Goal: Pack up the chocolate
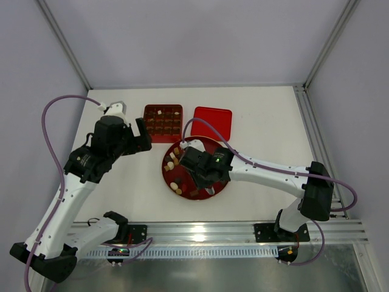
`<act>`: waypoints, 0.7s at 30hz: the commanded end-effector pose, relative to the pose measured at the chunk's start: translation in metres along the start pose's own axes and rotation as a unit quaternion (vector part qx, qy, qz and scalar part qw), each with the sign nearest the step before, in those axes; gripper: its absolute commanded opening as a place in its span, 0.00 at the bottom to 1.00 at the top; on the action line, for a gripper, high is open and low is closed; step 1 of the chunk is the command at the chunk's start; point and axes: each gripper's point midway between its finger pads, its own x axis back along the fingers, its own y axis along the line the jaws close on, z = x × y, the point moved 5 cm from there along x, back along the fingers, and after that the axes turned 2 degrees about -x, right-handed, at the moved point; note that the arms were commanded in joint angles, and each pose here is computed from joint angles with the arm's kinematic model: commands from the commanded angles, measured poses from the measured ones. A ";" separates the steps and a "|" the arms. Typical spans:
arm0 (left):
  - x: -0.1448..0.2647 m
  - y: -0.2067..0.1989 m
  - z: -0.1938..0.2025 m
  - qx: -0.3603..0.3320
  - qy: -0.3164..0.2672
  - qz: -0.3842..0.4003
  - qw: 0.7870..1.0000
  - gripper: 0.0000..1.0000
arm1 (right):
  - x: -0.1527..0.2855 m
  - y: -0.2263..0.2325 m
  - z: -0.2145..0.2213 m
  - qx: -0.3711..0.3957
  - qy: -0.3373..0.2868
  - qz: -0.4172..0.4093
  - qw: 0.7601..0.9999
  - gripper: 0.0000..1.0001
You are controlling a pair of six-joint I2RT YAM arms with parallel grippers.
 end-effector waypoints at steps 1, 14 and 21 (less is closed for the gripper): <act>-0.001 -0.003 -0.006 0.001 -0.017 0.010 1.000 1.00 | 0.013 -0.003 -0.005 -0.005 -0.020 -0.013 1.000 0.40; -0.001 -0.003 -0.006 0.001 -0.015 0.010 1.000 1.00 | 0.013 -0.002 -0.006 -0.003 -0.021 -0.012 1.000 0.39; 0.000 -0.003 -0.006 0.002 -0.017 0.010 1.000 1.00 | 0.021 -0.003 -0.015 -0.005 -0.039 -0.009 0.999 0.37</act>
